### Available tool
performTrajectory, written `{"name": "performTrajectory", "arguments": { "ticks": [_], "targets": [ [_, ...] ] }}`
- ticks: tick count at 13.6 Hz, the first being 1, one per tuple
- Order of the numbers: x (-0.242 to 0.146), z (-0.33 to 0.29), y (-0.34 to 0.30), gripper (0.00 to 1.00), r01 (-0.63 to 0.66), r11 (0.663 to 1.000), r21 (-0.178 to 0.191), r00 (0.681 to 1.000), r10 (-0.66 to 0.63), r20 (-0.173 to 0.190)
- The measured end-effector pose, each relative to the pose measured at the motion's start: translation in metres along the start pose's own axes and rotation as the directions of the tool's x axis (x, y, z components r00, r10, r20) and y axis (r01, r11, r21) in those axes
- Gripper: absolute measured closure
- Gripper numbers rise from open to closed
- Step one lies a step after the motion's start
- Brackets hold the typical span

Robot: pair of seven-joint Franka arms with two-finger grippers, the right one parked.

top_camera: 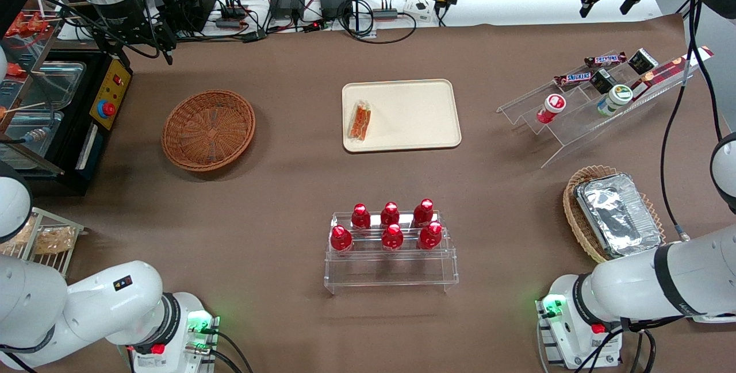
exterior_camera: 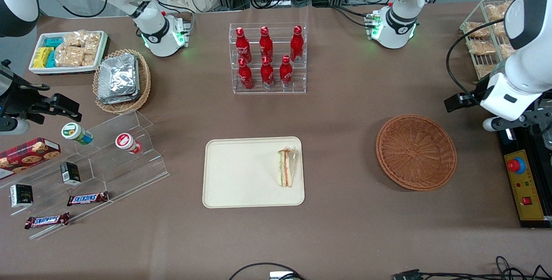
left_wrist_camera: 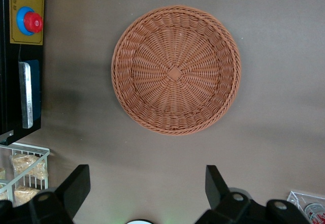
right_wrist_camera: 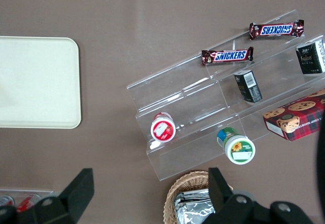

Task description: Place sandwich from basket to tray

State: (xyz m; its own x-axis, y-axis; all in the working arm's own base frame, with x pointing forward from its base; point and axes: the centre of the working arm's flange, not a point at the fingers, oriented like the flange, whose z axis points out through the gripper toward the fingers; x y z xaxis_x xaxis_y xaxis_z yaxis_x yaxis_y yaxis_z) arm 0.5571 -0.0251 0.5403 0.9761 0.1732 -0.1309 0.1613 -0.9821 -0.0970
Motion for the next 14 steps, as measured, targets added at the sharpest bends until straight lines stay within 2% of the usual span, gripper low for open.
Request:
{"name": "performTrajectory", "arguments": {
  "ticks": [8,14],
  "targets": [
    [0.009,0.004,-0.04,0.0,-0.133,0.991,-0.024,0.991,0.133,0.002],
    [0.01,0.002,-0.03,0.0,-0.163,0.986,-0.022,0.987,0.163,-0.012]
  ]
}}
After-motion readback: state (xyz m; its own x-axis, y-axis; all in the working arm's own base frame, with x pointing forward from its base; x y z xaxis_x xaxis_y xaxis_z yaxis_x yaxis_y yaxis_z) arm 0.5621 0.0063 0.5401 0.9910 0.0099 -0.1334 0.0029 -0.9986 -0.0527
